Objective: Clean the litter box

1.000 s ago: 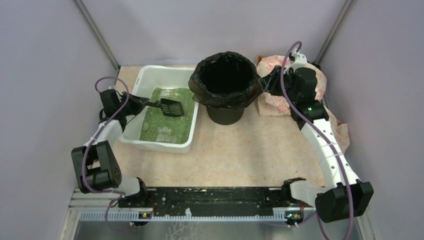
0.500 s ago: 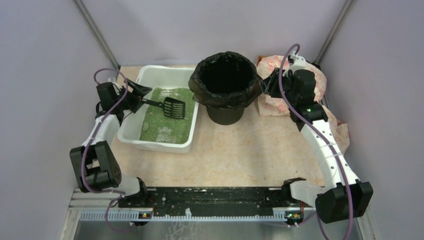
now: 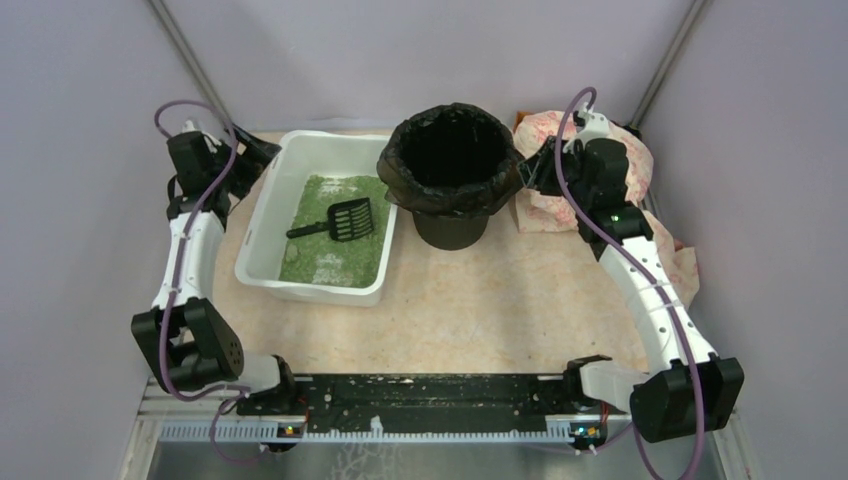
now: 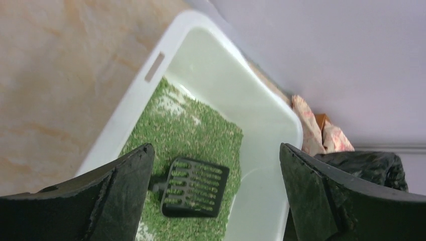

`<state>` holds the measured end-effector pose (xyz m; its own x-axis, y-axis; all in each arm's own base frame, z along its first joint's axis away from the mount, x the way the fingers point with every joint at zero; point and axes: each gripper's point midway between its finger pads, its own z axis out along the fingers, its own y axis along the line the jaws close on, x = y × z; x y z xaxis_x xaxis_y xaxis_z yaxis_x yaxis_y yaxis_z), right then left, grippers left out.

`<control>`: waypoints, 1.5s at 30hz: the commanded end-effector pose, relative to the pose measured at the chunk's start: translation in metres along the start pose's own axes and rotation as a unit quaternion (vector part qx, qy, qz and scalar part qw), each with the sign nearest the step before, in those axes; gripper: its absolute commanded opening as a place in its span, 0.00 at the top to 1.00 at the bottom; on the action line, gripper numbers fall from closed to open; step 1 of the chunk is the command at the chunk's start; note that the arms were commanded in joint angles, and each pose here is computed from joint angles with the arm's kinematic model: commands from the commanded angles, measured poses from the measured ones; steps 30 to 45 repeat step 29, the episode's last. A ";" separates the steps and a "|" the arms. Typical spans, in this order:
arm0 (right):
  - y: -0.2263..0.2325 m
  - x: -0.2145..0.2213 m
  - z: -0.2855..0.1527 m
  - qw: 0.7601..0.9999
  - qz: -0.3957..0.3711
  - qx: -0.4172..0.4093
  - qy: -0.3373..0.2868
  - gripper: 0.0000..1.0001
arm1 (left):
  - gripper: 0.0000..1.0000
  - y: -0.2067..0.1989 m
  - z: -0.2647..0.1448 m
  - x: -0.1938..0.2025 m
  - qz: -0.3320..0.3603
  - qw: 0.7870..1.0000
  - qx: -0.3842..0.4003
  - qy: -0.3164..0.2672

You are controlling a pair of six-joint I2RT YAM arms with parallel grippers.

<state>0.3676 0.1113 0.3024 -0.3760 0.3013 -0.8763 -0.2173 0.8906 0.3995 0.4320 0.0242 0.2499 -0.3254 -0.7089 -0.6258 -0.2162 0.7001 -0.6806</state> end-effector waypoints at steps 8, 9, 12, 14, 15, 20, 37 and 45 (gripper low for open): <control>0.011 -0.030 -0.004 0.998 -0.006 -0.023 -0.054 0.58 | 0.02 -0.045 -0.019 -0.040 -0.011 0.999 0.031 -0.022; 0.011 -0.029 -0.003 0.998 -0.005 -0.024 -0.052 0.58 | 0.02 -0.047 -0.020 -0.039 -0.015 0.999 0.036 -0.020; 0.013 -0.029 -0.001 0.998 -0.001 -0.031 -0.051 0.58 | 0.02 -0.047 -0.023 -0.036 -0.011 0.999 0.041 -0.021; 0.015 -0.031 -0.001 0.998 0.001 -0.034 -0.053 0.58 | 0.04 -0.045 -0.024 -0.034 -0.006 0.999 0.039 -0.022; 0.015 -0.031 0.000 0.998 0.001 -0.035 -0.053 0.58 | 0.05 -0.044 -0.024 -0.033 -0.005 0.999 0.040 -0.020; 0.013 -0.029 -0.002 0.998 0.001 -0.030 -0.050 0.58 | 0.05 -0.043 -0.023 -0.028 -0.010 0.999 0.045 -0.014; 0.013 -0.029 -0.002 0.998 0.002 -0.029 -0.050 0.58 | 0.06 -0.041 -0.023 -0.026 0.005 0.999 0.046 -0.015; 0.013 -0.029 -0.002 0.998 0.002 -0.029 -0.050 0.58 | 0.06 -0.041 -0.023 -0.026 0.005 0.999 0.046 -0.015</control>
